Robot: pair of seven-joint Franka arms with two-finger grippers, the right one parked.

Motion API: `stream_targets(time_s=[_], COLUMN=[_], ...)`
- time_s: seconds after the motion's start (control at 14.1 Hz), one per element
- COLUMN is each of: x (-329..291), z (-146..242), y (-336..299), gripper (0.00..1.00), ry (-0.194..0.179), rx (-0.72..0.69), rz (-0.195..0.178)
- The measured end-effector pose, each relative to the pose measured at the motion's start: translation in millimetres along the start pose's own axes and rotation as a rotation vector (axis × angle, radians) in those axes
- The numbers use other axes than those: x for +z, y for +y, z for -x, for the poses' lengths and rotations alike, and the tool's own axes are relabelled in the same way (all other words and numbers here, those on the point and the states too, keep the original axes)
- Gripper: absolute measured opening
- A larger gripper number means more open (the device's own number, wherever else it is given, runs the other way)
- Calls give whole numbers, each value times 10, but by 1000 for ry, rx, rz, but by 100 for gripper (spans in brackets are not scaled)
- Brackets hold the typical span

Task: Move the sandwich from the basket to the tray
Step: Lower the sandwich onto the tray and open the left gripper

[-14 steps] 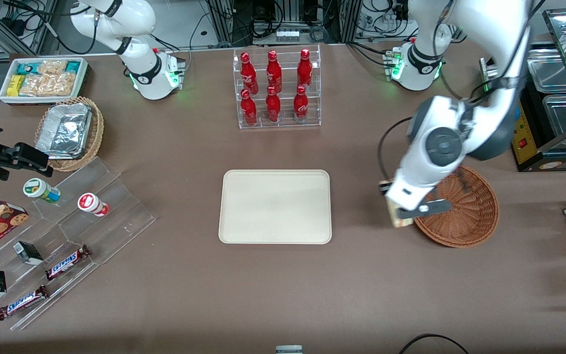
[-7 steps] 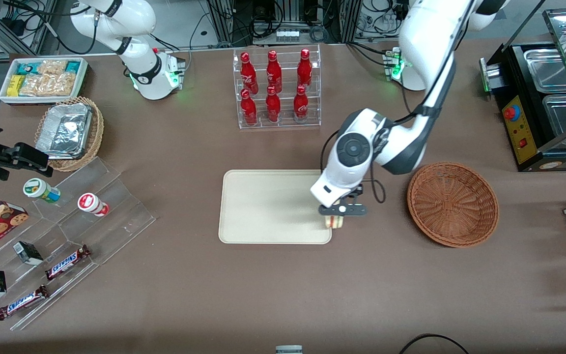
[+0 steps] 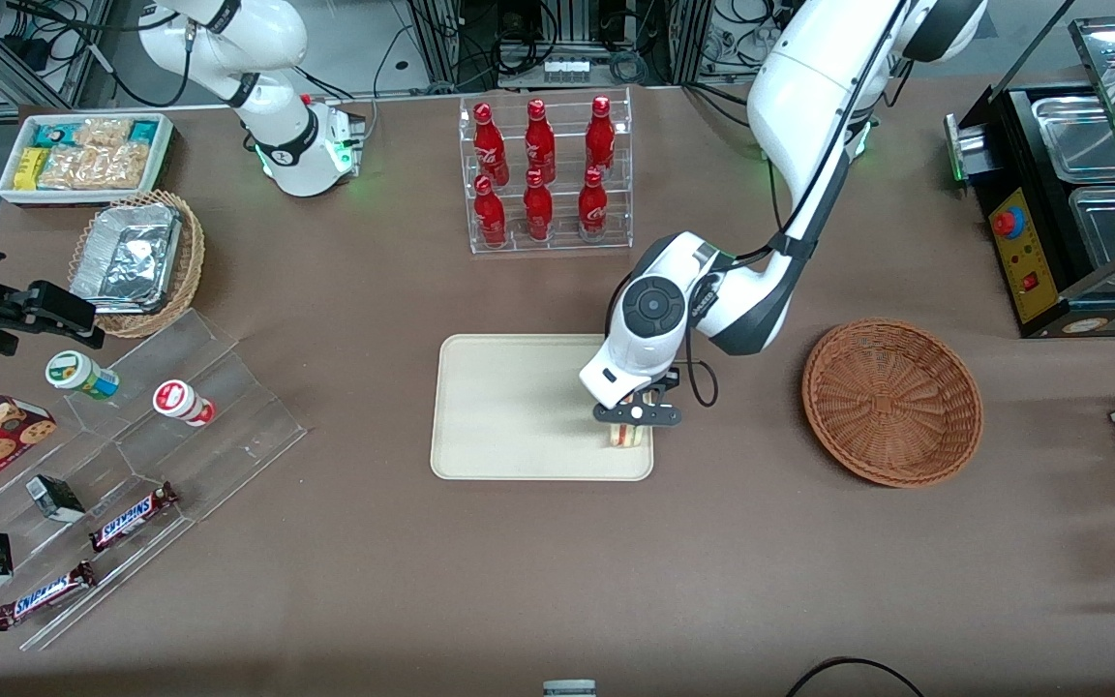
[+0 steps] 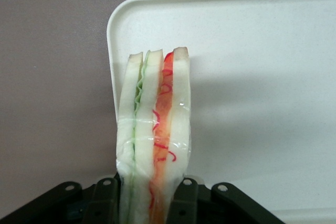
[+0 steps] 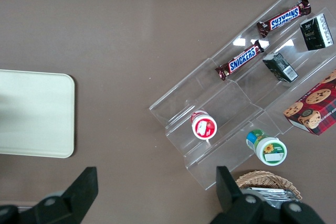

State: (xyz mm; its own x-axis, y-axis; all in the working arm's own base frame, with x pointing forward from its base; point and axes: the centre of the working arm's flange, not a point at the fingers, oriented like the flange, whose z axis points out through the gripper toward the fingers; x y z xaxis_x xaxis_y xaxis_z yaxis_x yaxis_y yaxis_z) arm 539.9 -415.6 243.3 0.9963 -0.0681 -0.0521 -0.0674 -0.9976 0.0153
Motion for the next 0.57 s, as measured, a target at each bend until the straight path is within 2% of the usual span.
stream_targets(time_s=[0.07, 0.28, 0.57], x=[29, 104, 246], z=[-16, -67, 6], y=[6, 39, 146], gripper=[33, 33, 35], ry=[5, 25, 12], rx=[-8, -44, -32], rz=[5, 50, 51])
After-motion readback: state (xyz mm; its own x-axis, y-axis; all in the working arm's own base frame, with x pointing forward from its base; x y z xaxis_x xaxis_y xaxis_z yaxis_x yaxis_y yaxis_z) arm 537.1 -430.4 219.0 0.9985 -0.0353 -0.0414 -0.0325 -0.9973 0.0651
